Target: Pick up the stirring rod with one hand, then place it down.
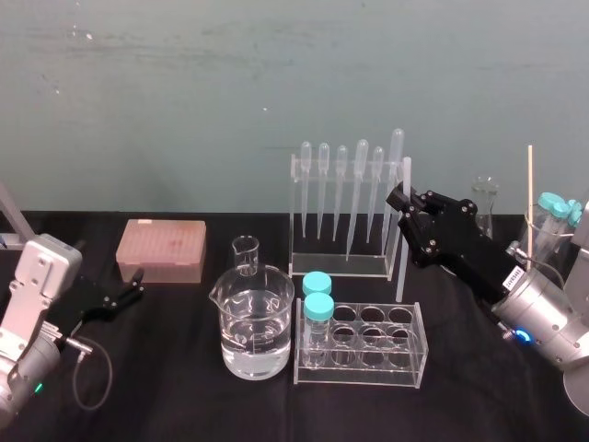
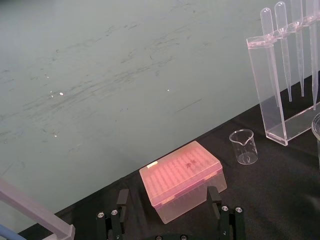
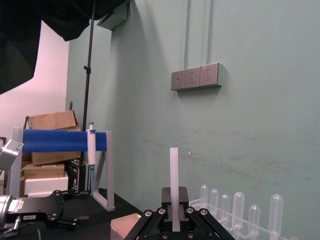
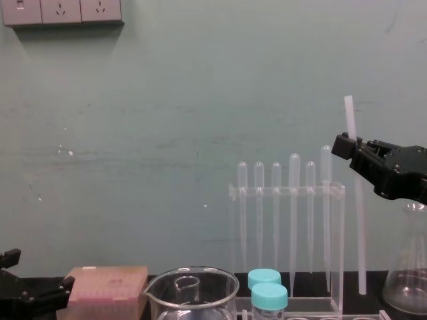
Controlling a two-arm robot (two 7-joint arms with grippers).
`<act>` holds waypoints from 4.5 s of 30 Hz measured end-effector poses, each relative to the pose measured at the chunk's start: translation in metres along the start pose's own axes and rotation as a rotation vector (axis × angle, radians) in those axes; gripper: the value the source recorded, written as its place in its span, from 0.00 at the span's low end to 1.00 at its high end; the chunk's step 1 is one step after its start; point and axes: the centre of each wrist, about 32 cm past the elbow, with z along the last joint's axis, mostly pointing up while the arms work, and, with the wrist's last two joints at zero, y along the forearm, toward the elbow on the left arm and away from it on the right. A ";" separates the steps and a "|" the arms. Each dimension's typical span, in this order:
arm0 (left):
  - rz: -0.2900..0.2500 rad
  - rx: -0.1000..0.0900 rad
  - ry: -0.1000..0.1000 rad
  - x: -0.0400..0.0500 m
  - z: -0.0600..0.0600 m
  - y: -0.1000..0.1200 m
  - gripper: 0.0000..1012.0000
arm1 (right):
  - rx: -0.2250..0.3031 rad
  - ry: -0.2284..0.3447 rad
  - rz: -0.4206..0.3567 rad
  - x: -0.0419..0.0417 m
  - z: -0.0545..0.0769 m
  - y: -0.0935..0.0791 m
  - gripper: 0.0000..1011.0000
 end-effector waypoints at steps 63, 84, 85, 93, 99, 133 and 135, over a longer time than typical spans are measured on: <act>0.000 0.000 0.000 0.0000 0.000 0.000 0.99 | -0.123 -0.006 0.061 -0.0039 0.001 -0.018 0.07; 0.000 0.000 0.000 0.0000 0.000 0.000 0.99 | -0.220 0.050 0.100 0.0025 -0.032 -0.022 0.07; 0.000 0.000 0.000 0.0000 0.000 0.000 0.99 | -0.226 0.053 0.102 0.0026 -0.033 -0.023 0.07; 0.000 0.000 0.000 0.0000 0.000 0.000 0.99 | -0.247 0.058 0.106 0.0023 -0.037 -0.024 0.07; 0.000 0.000 0.000 0.0000 0.000 0.000 0.99 | -0.246 0.057 0.105 0.0026 -0.036 -0.024 0.07; 0.000 0.000 0.000 0.0000 0.000 0.000 0.99 | -0.241 0.055 0.103 0.0028 -0.036 -0.024 0.91; 0.000 0.000 0.000 0.0000 0.000 0.000 0.99 | -0.214 0.024 0.115 0.0026 -0.031 -0.020 0.96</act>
